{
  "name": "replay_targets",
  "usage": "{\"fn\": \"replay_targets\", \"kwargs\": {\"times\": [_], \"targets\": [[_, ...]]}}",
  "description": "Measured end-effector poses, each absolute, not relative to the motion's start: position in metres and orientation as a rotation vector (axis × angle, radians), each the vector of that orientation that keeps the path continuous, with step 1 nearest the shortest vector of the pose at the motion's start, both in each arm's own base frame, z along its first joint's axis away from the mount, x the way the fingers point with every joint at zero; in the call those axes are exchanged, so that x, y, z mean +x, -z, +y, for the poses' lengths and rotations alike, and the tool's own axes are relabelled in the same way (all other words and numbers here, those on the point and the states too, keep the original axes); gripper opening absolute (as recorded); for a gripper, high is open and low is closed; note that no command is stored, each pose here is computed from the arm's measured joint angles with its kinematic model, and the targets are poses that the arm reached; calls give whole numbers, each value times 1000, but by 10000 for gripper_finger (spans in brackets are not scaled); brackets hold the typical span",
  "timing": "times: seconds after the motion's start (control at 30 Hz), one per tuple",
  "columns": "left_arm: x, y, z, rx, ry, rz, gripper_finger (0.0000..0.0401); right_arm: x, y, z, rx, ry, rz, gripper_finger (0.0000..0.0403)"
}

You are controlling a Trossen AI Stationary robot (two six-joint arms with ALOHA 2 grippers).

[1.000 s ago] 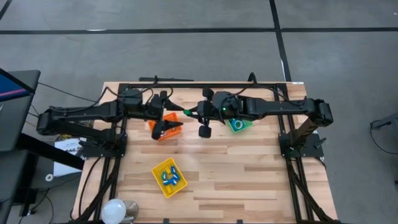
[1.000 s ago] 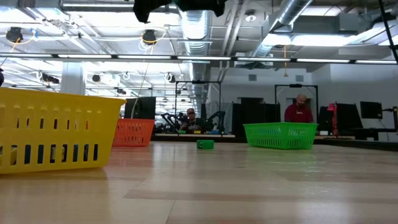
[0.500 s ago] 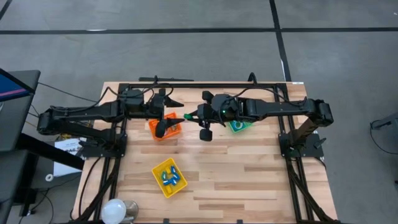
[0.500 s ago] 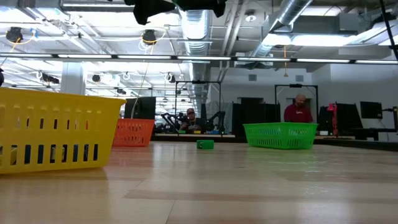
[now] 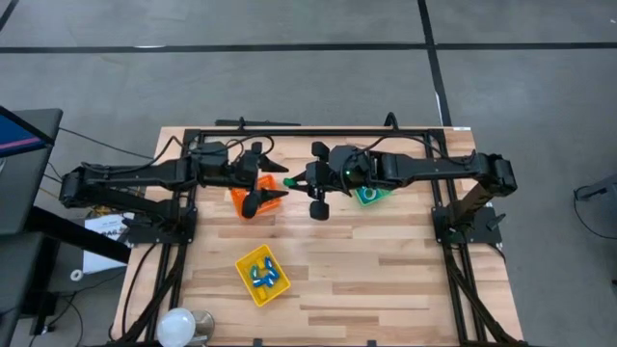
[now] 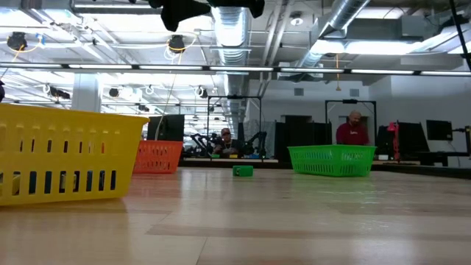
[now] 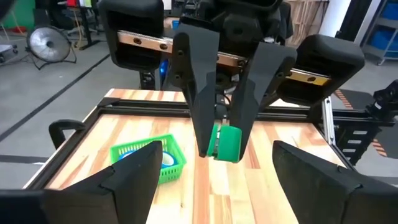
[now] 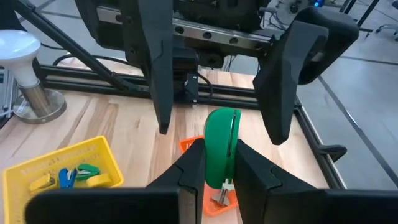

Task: Pick and place Stapler, Stapler remover, tape
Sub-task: Put the green stapler into the yellow basket

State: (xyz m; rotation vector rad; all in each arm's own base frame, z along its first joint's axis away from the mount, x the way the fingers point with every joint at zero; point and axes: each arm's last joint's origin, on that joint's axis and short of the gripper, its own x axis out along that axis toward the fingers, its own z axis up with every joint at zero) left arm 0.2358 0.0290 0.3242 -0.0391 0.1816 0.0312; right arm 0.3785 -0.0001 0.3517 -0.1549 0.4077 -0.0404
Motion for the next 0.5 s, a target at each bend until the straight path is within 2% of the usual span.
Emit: {"fn": "replay_targets", "kwargs": {"times": [0.13, 0.5], "targets": [[236, -324, 29, -37, -31, 181, 279, 378, -352, 0, -155, 40, 408, 53], [236, -324, 27, -25, -23, 180, 192, 378, -352, 0, -153, 41, 407, 53]]}}
